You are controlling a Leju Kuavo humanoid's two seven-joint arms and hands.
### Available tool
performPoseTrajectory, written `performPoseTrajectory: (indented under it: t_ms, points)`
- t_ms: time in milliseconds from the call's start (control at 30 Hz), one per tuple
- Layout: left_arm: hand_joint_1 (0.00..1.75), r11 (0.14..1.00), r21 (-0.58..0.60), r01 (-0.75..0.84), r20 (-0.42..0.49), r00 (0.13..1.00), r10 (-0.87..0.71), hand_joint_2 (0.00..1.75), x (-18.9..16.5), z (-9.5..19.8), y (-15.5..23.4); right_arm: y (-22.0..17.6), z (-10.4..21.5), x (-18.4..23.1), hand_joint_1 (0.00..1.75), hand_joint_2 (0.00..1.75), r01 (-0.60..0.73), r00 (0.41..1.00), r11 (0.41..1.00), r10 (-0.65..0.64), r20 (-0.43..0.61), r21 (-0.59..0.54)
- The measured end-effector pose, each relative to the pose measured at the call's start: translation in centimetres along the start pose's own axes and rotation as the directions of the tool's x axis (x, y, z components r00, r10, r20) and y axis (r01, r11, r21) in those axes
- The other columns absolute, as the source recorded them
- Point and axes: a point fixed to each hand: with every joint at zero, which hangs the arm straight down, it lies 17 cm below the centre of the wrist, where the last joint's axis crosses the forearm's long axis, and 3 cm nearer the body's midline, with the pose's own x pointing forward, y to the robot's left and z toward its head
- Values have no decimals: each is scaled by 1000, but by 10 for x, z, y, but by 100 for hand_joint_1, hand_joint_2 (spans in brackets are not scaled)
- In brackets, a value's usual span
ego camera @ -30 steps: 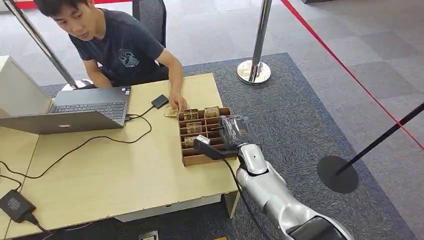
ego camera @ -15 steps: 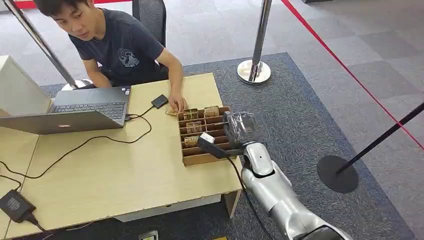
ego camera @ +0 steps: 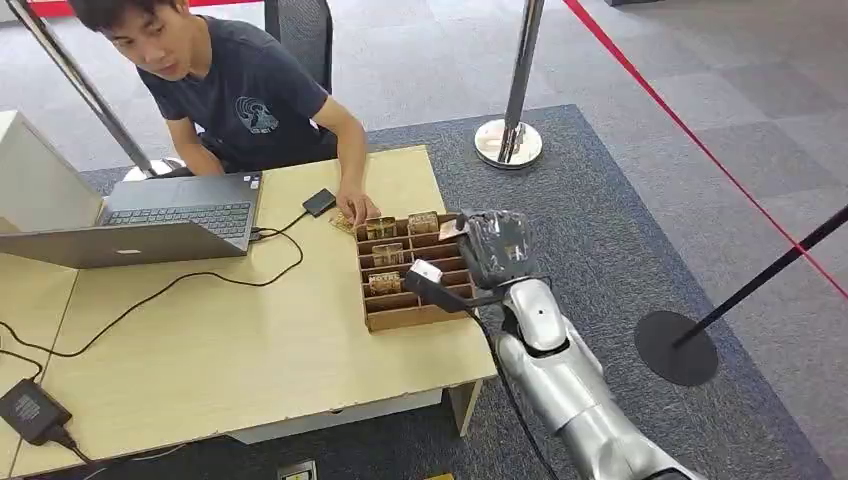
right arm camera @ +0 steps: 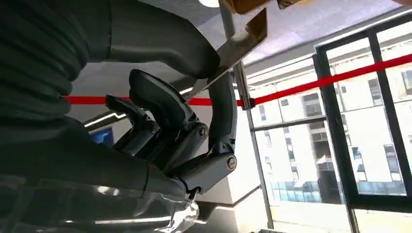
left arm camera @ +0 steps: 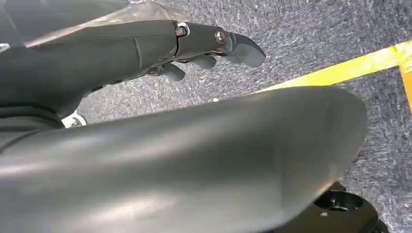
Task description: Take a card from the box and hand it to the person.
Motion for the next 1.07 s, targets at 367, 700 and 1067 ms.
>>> performPoseTrajectory:
  t_ms: [367,700,1067]
  points:
    - [0,1000,0,-7,0,1000,7,0,0,0,0,-42,-5,-4,175,175,0,1000,996,2,24,-94]
    - [0,1000,-4,-4,2,1000,4,0,1,0,-3,-65,-19,0,175,175,23,999,990,-18,43,-139]
    - [0,1000,-6,6,1,1000,-6,0,1,0,-4,-86,-43,15,175,175,61,997,983,-51,62,-171]
